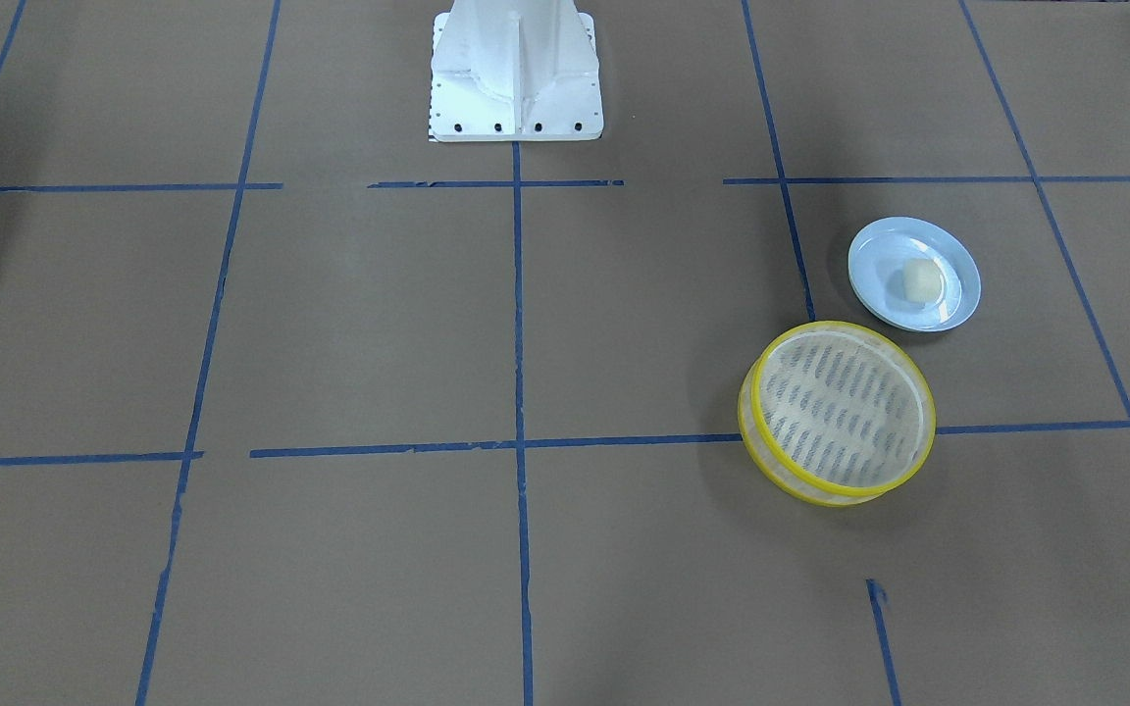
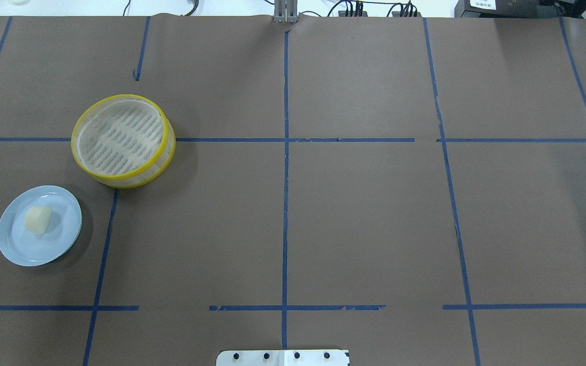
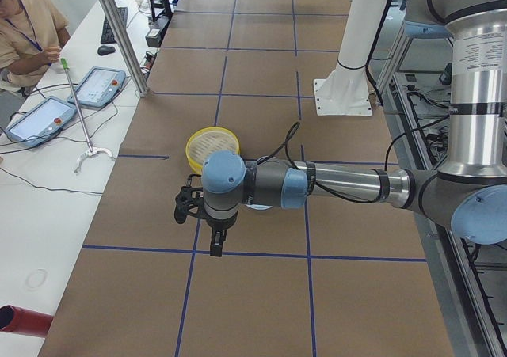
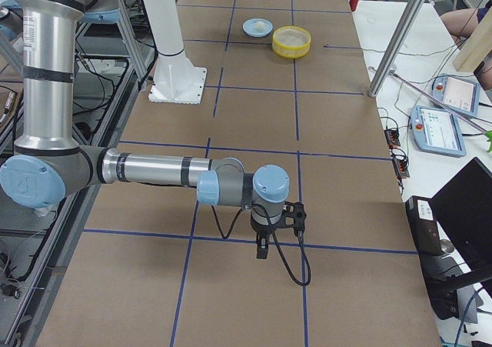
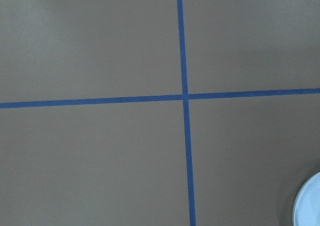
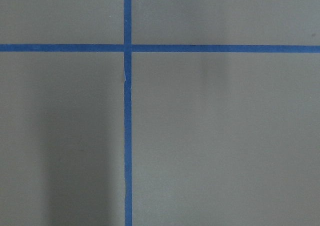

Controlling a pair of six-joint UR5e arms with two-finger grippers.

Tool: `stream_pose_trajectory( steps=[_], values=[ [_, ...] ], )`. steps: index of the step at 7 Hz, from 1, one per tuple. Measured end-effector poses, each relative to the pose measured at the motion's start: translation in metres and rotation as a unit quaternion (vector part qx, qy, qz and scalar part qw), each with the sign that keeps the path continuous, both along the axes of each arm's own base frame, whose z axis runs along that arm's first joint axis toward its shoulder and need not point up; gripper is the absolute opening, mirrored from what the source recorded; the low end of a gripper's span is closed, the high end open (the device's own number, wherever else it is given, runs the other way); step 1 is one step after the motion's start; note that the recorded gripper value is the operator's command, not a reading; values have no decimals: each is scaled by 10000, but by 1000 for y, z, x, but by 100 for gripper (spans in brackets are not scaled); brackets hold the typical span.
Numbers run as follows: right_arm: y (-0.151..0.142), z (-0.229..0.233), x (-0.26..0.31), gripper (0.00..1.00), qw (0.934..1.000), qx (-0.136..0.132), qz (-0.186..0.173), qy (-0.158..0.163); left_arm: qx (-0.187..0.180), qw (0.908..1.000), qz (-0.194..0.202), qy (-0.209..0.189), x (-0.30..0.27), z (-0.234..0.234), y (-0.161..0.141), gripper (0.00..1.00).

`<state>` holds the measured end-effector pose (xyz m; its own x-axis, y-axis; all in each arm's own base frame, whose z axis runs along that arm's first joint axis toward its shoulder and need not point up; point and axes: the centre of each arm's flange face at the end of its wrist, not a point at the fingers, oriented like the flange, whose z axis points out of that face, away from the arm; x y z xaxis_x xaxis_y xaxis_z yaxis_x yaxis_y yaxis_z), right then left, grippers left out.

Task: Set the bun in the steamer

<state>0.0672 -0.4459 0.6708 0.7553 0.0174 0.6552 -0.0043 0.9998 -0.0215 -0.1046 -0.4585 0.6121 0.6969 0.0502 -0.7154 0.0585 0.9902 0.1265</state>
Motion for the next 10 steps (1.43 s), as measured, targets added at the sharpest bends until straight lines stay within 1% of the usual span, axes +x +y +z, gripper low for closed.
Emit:
stream_pose_trajectory(
  steps=[2, 5, 7, 8, 10],
  values=[
    [0, 0, 0, 100, 10000, 0, 0, 0, -9, 10000, 28, 9, 2, 2, -1, 100],
    [0, 0, 0, 100, 10000, 0, 0, 0, -160, 9999, 41, -19, 3, 17, 1, 100],
    [0, 0, 0, 100, 10000, 0, 0, 0, -153, 9999, 37, -5, 3, 21, 0, 100],
    [0, 0, 0, 100, 10000, 0, 0, 0, -31, 10000, 36, -1, 3, 20, -1, 100],
    [0, 0, 0, 100, 10000, 0, 0, 0, 354, 9993, 80, -16, 7, 14, -6, 100]
  ],
)
